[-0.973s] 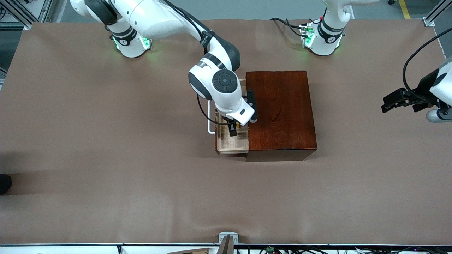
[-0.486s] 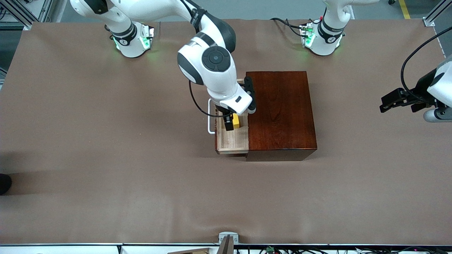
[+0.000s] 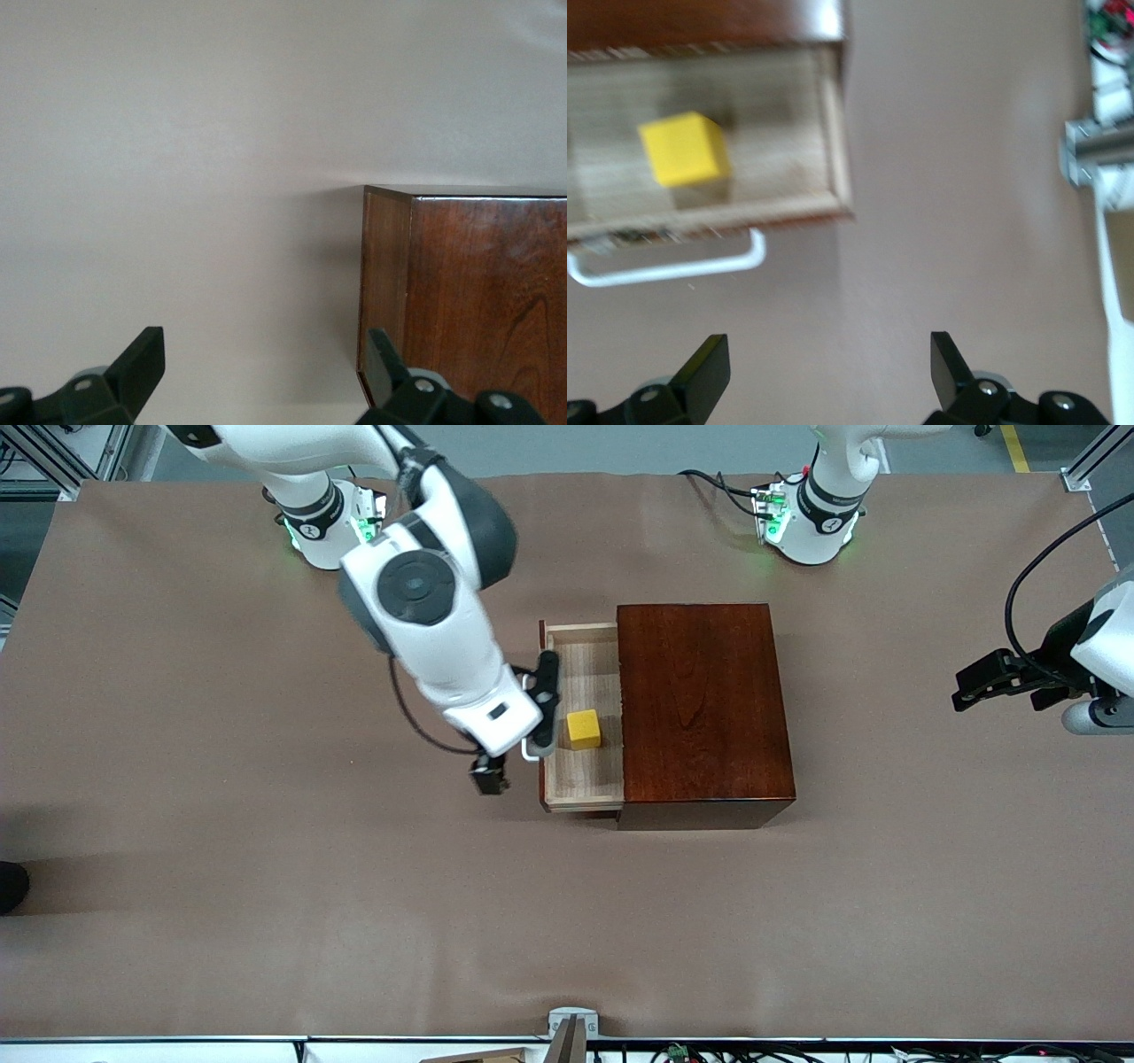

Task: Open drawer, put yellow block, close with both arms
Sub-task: 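Open the right gripper and withdraw it from the drawer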

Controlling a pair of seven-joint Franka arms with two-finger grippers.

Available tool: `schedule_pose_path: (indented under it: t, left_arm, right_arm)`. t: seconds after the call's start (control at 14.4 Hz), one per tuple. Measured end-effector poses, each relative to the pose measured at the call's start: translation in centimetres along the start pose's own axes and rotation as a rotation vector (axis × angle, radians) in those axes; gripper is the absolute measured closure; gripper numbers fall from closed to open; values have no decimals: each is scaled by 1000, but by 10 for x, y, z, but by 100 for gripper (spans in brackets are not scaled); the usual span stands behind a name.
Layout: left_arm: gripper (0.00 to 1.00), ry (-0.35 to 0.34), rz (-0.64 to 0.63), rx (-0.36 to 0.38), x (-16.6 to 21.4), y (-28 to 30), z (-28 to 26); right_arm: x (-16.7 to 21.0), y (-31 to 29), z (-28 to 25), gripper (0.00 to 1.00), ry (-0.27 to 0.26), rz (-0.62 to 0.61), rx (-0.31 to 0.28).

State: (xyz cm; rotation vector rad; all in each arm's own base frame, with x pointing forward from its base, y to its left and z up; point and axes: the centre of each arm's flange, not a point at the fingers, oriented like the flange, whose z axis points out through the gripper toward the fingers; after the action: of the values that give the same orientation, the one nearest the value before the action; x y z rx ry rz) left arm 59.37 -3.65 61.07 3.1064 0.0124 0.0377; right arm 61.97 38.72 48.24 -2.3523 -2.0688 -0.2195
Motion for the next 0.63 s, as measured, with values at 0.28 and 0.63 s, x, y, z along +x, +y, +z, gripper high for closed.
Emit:
schedule_pose_path:
  t: [0.28, 0.63]
  left_arm:
    - [0, 3, 3, 0, 0, 0, 0]
    - [0, 2, 114, 0, 0, 1, 1]
  right_arm:
    - [-95, 62, -32, 0, -5, 204, -44]
    - [-187, 82, -84, 0, -63, 569, -62]
